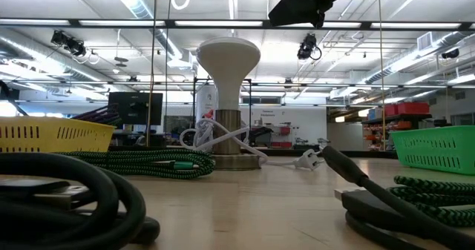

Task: Pick & Place USB Port
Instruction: Put the purple charger cable into the yellow bin

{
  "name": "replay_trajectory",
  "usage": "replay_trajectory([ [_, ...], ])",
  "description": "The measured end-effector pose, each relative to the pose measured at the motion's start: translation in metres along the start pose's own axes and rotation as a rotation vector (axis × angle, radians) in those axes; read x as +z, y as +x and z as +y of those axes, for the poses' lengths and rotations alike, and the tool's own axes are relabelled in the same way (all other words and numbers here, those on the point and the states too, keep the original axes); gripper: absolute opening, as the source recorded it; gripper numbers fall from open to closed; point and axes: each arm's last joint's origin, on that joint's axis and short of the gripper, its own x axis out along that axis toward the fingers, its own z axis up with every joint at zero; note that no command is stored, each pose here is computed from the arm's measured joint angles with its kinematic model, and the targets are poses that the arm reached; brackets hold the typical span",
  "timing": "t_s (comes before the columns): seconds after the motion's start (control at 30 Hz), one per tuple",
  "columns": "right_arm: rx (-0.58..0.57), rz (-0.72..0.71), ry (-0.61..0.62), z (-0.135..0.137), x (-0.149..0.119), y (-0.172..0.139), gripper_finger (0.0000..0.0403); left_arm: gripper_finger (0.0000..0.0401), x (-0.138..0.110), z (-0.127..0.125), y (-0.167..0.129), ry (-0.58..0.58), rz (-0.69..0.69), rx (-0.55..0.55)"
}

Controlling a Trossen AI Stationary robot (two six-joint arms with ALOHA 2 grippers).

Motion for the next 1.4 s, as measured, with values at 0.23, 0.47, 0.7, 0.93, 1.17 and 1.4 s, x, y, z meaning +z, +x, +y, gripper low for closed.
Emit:
replay_trajectory([
  [0.23,0.000,0.013,-0.004,0.000,-0.006,0.002,0.0111,0.0111,0.001,0.001,0.002,-0.008,0.004,0.040],
  [0.47,-0.001,0.014,-0.005,0.000,-0.007,0.002,0.0111,0.0186,0.005,-0.003,0.004,-0.035,-0.026,0.017],
  [0.7,-0.001,0.015,-0.005,0.000,-0.007,0.002,0.0111,0.0231,0.002,-0.009,0.034,-0.052,-0.020,0.075],
  [0.93,0.000,0.012,-0.004,0.000,-0.007,0.002,0.0111,0.0193,0.000,-0.010,0.042,-0.026,-0.025,0.076],
  [1.17,0.000,0.009,-0.004,0.000,-0.007,0.002,0.0111,0.0025,0.000,-0.009,0.042,-0.003,-0.024,0.096],
  [1.4,-0.001,0.009,-0.004,0.000,-0.007,0.002,0.0111,0.0025,0.003,-0.013,0.035,0.025,-0.079,0.051],
])
